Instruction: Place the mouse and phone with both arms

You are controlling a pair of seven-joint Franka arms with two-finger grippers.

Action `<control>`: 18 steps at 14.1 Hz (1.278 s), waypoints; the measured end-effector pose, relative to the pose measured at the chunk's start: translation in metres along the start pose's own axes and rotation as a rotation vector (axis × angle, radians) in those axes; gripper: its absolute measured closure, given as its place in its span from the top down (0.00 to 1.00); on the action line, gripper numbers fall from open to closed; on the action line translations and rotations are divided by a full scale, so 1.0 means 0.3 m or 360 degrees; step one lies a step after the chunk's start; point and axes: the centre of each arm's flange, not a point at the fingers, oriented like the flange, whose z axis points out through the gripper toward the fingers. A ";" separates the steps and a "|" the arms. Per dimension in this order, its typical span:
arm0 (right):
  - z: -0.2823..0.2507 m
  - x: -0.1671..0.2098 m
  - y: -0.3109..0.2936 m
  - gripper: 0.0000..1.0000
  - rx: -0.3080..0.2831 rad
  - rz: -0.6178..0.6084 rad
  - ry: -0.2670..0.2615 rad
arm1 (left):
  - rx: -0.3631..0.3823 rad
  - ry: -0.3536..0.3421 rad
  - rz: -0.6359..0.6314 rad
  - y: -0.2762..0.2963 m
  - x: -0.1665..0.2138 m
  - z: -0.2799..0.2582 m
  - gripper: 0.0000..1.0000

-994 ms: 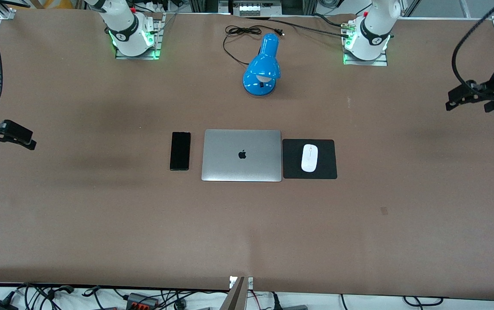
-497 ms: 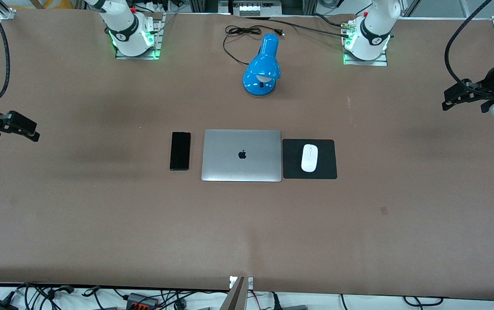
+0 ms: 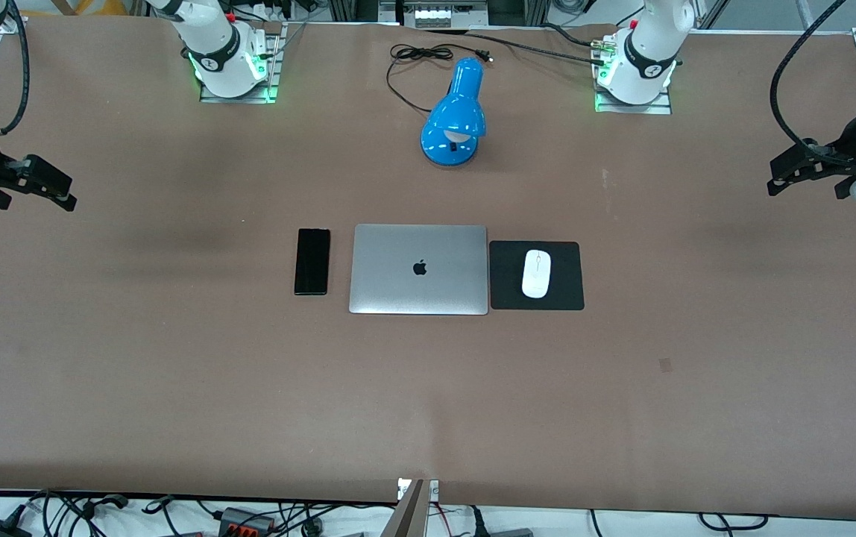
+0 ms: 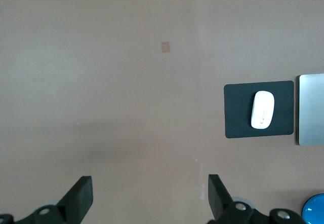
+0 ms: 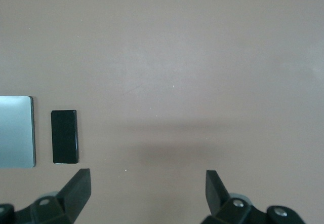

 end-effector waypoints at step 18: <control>-0.003 -0.019 0.041 1.00 0.0000 0.0027 -0.0049 | 0.0000 0.0007 0.0001 0.000 0.004 0.001 1.00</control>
